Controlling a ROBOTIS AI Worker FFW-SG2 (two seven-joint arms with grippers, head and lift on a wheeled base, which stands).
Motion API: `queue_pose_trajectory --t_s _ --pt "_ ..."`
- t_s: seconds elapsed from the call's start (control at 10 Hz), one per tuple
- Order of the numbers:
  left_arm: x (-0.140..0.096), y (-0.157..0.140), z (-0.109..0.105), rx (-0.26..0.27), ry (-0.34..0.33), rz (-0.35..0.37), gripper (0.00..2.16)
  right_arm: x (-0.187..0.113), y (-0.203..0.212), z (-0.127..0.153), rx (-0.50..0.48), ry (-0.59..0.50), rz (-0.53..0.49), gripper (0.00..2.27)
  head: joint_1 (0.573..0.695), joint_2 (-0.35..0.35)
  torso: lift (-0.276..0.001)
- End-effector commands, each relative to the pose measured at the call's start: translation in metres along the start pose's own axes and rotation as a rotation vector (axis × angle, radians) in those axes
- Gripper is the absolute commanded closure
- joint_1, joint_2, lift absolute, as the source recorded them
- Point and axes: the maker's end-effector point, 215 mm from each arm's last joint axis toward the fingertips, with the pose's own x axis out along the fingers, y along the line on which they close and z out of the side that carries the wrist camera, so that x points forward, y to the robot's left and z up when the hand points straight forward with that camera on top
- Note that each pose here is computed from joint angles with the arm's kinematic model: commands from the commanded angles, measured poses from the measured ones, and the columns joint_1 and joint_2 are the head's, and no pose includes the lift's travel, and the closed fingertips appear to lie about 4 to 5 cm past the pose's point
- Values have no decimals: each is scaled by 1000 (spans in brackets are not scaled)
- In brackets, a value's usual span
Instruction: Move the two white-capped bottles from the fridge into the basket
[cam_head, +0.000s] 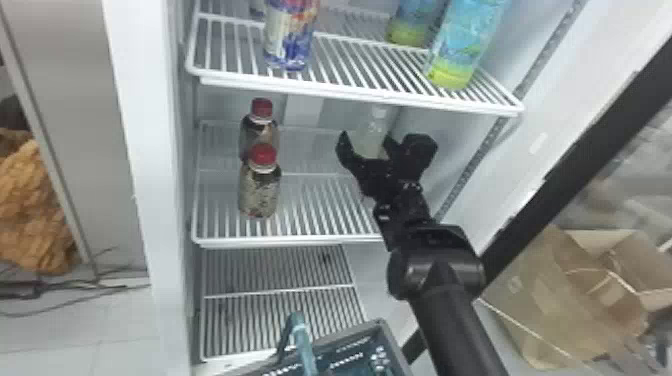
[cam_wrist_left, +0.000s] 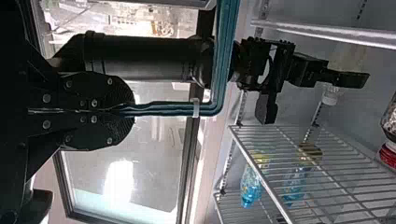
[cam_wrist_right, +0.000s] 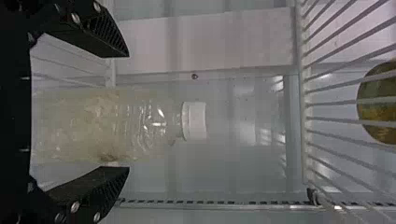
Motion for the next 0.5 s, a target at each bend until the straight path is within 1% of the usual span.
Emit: queue_pose_trajectory --t_s 0.0,0.1,0.4 --pt "0 0 0 -1 -1 -2 1119 3 -9 -2 7 7 -19 636 695 -350 -260" --pt "0 -1 2 2 -5 -2 1119 3 -13 -1 12 5 -28 822 695 -350 -260" --pt "-1 0 1 0 -6 -1 1119 -1 -14 1 12 -2 -28 854 695 -350 -260"
